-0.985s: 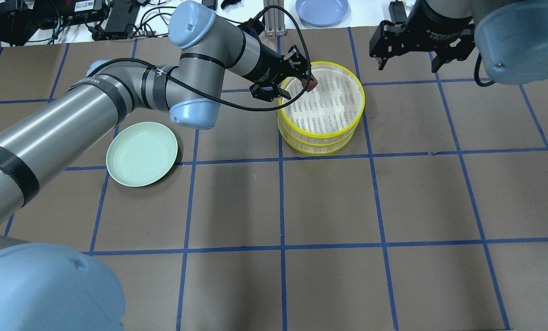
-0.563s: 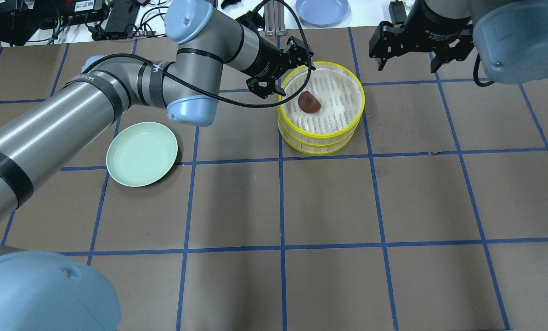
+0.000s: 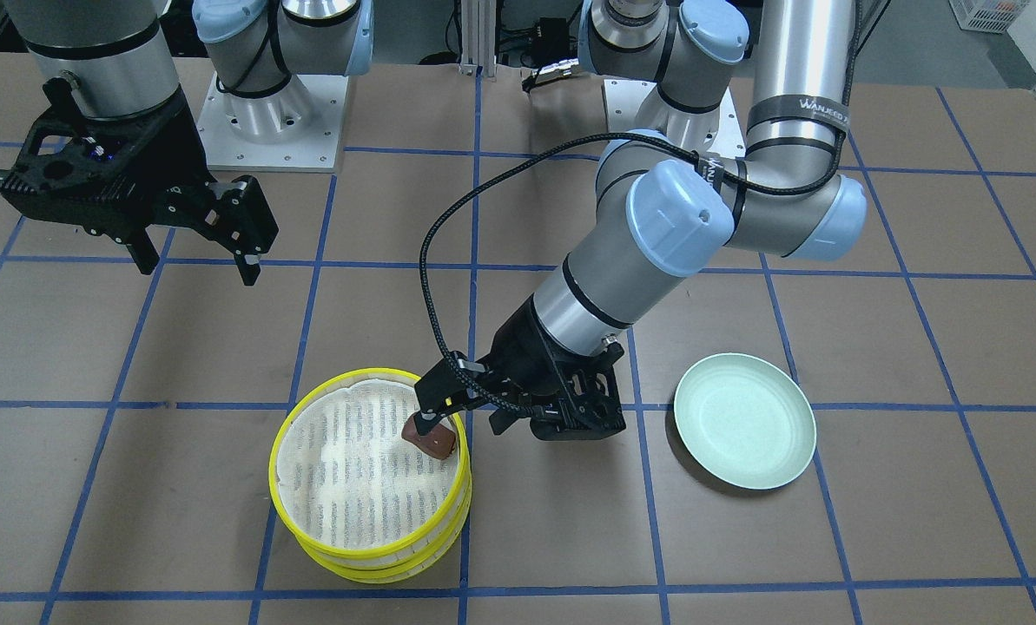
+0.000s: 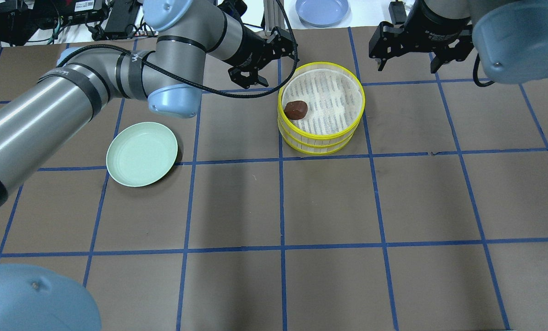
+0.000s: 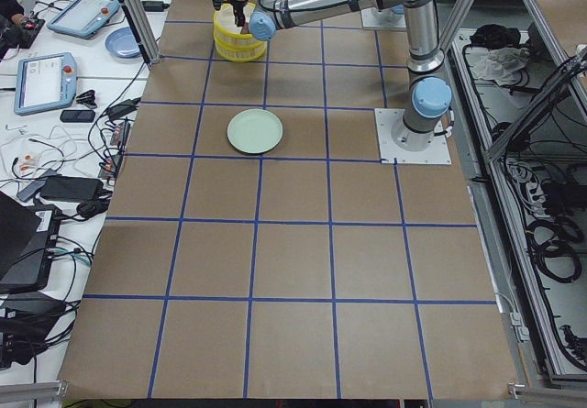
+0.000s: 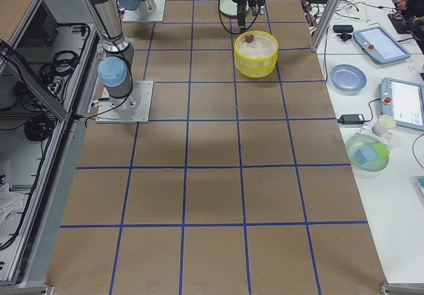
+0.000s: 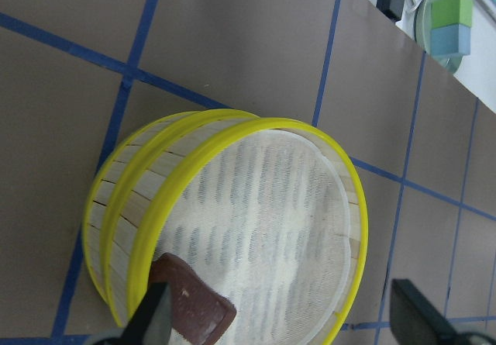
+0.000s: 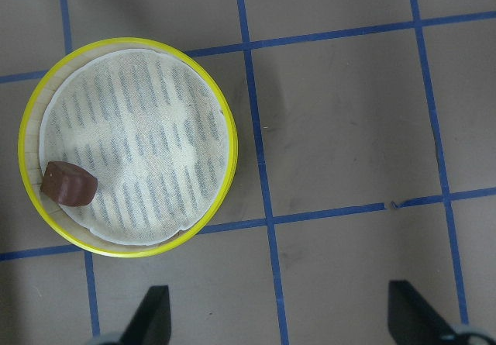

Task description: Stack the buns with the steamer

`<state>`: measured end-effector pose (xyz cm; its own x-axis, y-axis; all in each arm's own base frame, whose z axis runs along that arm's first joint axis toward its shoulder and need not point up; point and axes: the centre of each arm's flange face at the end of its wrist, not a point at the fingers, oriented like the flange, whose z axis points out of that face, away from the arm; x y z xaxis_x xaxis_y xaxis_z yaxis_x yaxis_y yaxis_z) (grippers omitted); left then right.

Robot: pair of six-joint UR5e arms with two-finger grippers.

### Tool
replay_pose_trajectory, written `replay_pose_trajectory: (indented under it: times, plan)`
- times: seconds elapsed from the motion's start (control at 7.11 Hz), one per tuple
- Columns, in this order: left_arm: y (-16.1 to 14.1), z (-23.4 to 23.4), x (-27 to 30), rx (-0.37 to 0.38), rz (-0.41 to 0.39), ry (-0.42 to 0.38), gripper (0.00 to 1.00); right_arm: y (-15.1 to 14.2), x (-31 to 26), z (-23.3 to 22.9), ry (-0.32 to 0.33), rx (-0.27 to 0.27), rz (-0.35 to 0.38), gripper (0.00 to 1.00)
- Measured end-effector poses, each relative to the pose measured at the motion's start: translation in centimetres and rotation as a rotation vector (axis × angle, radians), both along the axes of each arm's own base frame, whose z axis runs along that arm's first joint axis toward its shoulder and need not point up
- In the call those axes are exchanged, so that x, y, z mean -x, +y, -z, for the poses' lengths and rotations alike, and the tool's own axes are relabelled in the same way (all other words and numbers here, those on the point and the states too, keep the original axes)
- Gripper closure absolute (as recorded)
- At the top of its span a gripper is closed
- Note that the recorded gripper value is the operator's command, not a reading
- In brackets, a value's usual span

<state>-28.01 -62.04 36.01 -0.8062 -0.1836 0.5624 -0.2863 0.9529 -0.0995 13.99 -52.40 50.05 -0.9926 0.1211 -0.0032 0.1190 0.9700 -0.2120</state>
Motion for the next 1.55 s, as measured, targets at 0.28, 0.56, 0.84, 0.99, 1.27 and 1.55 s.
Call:
replay_pose_trajectory:
  times: [0.28, 0.56, 0.84, 0.99, 1.27, 1.55]
  plan:
    - [-0.6, -3.0, -7.1, -0.014, 0.126, -0.254, 0.00, 0.0, 0.0, 0.0, 0.000, 0.001, 0.001, 0.00]
    - [0.6, -7.2, -13.7, -0.102, 0.221, -0.498, 0.00, 0.0, 0.0, 0.0, -0.001, 0.001, 0.003, 0.00]
    - [3.5, -10.2, -16.1, -0.173, 0.283, -0.624, 0.00, 0.0, 0.1, 0.0, -0.001, 0.000, 0.004, 0.00]
    - [4.7, -11.3, -16.5, -0.186, 0.299, -0.642, 0.00, 0.0, 0.1, 0.0, -0.001, 0.000, 0.004, 0.00]
    - [6.4, -12.7, -17.1, -0.200, 0.313, -0.649, 0.00, 0.0, 0.1, 0.0, -0.001, 0.000, 0.004, 0.00]
    - [7.2, -13.6, -19.9, -0.199, 0.346, -0.629, 0.00, 0.0, 0.1, 0.0, -0.001, 0.001, 0.004, 0.00]
